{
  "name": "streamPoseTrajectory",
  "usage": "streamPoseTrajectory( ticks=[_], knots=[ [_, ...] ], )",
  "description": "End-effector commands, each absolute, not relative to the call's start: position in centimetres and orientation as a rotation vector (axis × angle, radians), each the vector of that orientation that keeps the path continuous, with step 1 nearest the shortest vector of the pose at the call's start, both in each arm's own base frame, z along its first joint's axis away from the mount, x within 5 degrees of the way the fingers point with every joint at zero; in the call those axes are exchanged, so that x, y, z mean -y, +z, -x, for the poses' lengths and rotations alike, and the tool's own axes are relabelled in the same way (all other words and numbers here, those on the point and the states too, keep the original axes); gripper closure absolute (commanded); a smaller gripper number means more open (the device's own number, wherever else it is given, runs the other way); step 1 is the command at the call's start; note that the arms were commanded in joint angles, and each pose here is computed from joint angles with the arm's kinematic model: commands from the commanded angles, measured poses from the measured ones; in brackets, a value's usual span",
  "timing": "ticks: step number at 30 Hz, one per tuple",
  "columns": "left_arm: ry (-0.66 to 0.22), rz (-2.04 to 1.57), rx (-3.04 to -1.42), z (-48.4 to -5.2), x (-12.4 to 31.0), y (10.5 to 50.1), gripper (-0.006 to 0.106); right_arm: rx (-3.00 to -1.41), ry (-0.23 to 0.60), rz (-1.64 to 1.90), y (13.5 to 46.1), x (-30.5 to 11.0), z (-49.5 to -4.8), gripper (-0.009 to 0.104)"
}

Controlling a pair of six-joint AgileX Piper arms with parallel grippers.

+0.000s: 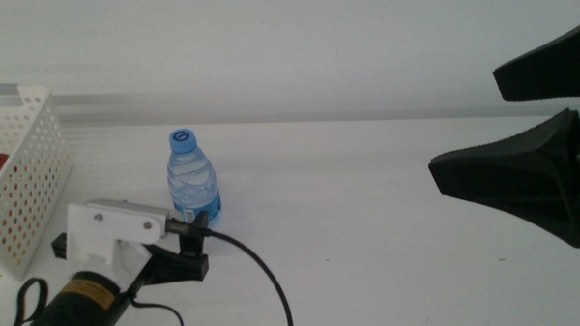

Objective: Use arms to grab the bottles and put them into the dustbin to the left of the table.

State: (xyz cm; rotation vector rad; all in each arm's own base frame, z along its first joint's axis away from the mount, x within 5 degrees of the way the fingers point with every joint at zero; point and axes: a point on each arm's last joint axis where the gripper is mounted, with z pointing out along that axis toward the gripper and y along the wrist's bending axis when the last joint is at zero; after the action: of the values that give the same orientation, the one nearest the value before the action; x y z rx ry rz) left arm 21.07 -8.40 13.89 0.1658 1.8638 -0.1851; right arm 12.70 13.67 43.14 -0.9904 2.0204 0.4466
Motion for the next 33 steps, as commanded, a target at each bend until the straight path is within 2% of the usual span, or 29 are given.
streamPoseTrajectory(
  ticks=[1,17,33],
  knots=[
    [-0.193,-0.143,-1.842,-21.7,8.7,14.0,0.007,-2.005,0.444,0.990,43.4,-13.6,-12.6,0.007],
    [-0.157,-0.110,-1.892,-24.2,9.6,12.3,0.007,-2.005,0.444,0.990,43.4,-13.6,-12.6,0.007],
    [-0.163,-0.090,-1.875,-26.6,10.8,12.2,0.007,-2.005,0.444,0.990,43.4,-13.6,-12.6,0.007]
  ],
)
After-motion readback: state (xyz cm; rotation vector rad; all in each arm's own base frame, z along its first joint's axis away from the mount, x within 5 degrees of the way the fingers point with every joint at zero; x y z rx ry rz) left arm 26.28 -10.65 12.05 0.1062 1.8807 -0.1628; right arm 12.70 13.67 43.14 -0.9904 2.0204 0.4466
